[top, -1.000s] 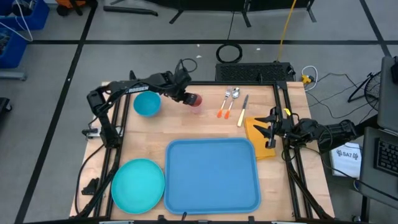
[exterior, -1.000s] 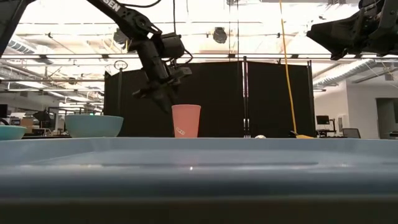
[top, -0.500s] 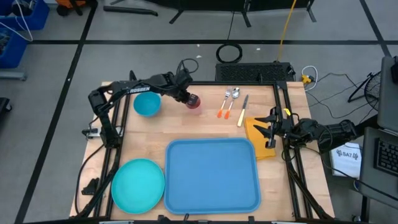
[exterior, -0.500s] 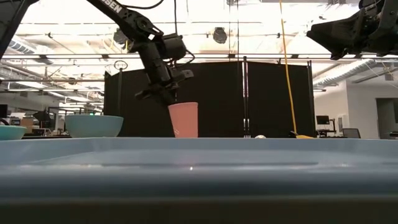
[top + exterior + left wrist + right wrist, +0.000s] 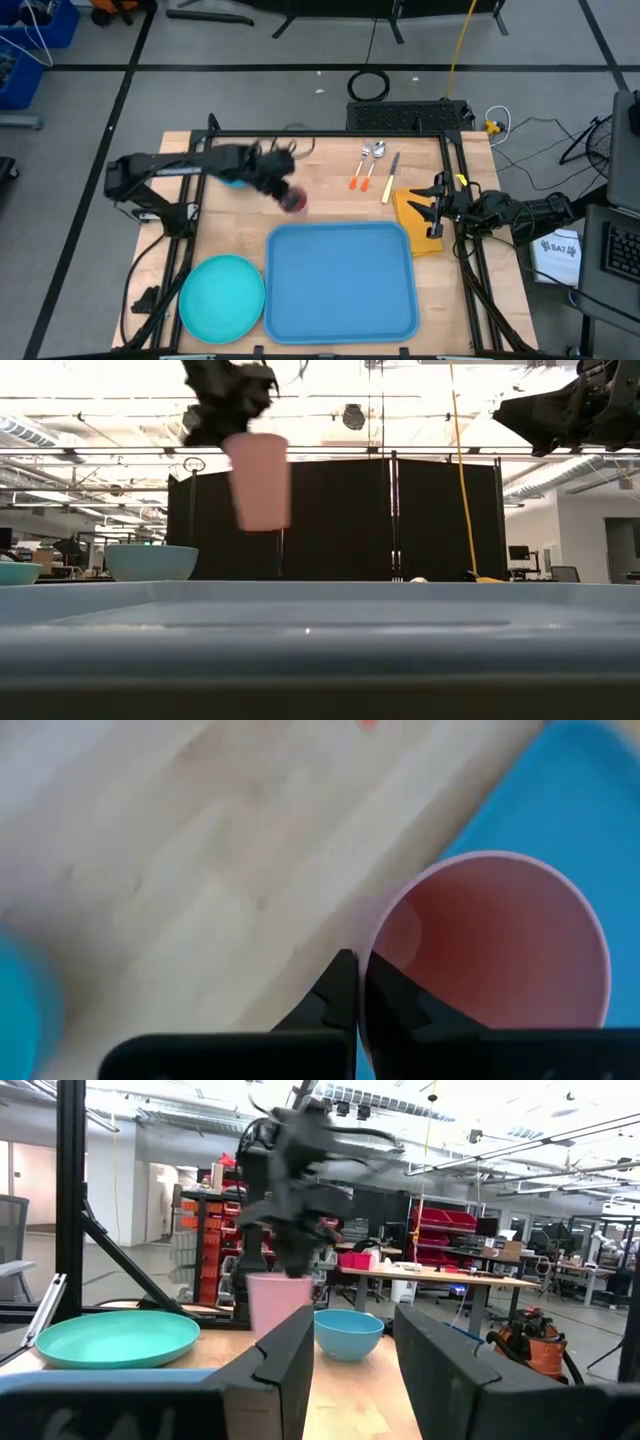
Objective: Set up tray
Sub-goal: Put the pink cup on the blue tray
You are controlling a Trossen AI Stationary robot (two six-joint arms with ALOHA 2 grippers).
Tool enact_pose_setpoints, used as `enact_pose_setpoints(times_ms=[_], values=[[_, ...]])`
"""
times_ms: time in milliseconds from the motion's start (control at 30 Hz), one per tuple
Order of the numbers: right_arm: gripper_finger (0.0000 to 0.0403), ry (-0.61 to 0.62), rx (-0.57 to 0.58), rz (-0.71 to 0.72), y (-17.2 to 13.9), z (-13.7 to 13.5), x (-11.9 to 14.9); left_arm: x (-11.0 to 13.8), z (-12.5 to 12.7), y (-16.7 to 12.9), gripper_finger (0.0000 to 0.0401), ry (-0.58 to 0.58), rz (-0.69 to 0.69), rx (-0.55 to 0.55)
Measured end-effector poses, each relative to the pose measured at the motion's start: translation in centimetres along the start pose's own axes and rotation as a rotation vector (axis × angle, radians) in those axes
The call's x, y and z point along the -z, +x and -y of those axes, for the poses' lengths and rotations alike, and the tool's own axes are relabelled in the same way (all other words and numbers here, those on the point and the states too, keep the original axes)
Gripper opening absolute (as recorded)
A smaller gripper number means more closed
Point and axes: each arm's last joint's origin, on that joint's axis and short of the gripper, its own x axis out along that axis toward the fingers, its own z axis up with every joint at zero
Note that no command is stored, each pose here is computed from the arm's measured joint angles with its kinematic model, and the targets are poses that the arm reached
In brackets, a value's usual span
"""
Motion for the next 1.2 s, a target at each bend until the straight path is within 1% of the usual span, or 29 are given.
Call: enact_pose_setpoints(times_ms=[100, 200, 267, 333, 500, 567, 767, 967, 1067, 1133, 1200], values=[[0.0130, 0.000, 0.000, 0.000, 0.0, 0.0, 0.0, 2.7, 2.3, -1.2, 0.0004, -0.010, 0.006, -0.031], [0.0130, 0.000, 0.001, 0.000, 0.0, 0.0, 0.0, 4.9, 4.2, -1.5, 0.0004, -0.014, 0.016, -0.042], [0.0130, 0.000, 0.001, 0.001, 0.0, 0.0, 0.0, 5.9, 5.0, -0.9, 0.0004, -0.034, 0.012, -0.060], [0.0130, 0.000, 0.001, 0.001, 0.0, 0.0, 0.0, 7.0, 5.4, 0.3, 0.0004, -0.048, -0.008, -0.100], [0.0130, 0.001, 0.001, 0.001, 0.0, 0.0, 0.0, 8.8, 5.7, 2.9, 0.0004, -0.074, -0.066, -0.165], [0.0130, 0.001, 0.000, 0.002, 0.0, 0.0, 0.0, 9.1, 5.7, 3.8, 0.0004, -0.080, -0.091, -0.170], [0.0130, 0.011, -0.001, 0.003, 0.0, 0.0, 0.0, 9.3, 5.9, 4.8, 0.0004, -0.083, -0.085, -0.102], [0.0130, 0.012, -0.001, 0.003, 0.0, 0.0, 0.0, 10.0, 5.4, 5.6, 0.0004, -0.104, -0.121, -0.116], [0.0130, 0.011, -0.002, 0.003, 0.0, 0.0, 0.0, 10.0, 5.3, 5.7, 0.0005, -0.118, -0.116, -0.125], [0.0130, 0.012, -0.002, 0.004, 0.0, 0.0, 0.0, 10.0, 5.3, 5.7, 0.0017, -0.120, -0.114, -0.122], [0.0130, 0.012, -0.002, 0.003, 0.0, 0.0, 0.0, 10.0, 5.4, 5.7, 0.0039, -0.121, -0.120, -0.105]])
